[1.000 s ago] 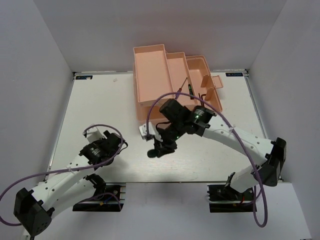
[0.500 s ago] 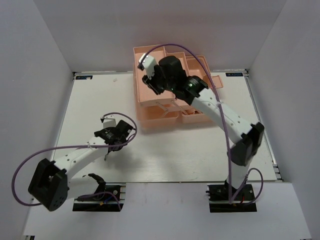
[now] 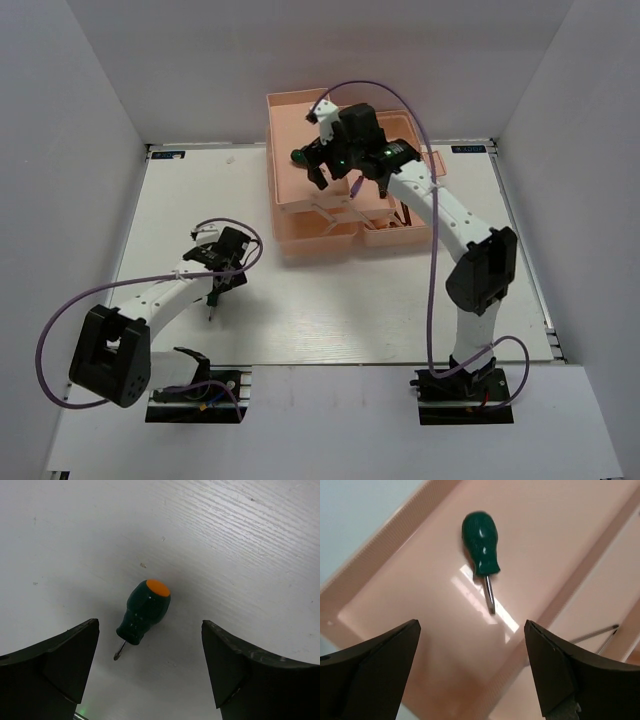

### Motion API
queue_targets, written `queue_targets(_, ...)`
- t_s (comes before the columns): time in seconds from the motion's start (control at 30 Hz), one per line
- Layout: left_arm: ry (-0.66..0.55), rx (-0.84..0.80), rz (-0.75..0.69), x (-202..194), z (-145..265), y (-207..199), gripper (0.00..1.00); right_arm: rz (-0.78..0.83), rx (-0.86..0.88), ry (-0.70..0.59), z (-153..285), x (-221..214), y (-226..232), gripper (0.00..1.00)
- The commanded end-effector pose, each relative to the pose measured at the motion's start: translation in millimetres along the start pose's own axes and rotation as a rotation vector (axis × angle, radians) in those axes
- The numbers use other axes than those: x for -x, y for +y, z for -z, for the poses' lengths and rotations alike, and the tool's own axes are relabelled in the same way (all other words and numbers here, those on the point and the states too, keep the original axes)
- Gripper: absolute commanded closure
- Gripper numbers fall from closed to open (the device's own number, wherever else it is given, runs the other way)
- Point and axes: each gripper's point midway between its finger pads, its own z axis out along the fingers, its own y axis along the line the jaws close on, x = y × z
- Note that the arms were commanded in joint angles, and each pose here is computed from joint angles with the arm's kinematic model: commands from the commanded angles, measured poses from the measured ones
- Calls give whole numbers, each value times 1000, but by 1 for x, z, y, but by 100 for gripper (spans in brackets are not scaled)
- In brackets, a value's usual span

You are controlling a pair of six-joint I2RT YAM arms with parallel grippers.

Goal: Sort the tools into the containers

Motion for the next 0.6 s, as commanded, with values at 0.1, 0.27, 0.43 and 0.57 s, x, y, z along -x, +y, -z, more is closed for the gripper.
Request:
queue_targets(0.1, 90, -51, -19, -12, -20, -9, 15, -181, 66, -182, 82, 25, -7, 10)
queue_targets(0.27, 143, -27, -27, -21, -33, -6, 30, -251, 65, -231, 111, 21, -20, 10)
queue_targets(0.43, 167, -66, -37, -23, -34, -13, 46, -301, 64, -267, 132, 12, -30, 10)
queue_targets(0.57, 161, -110, -20, -17, -30, -20, 75, -329, 89, -255, 142, -7, -26, 10)
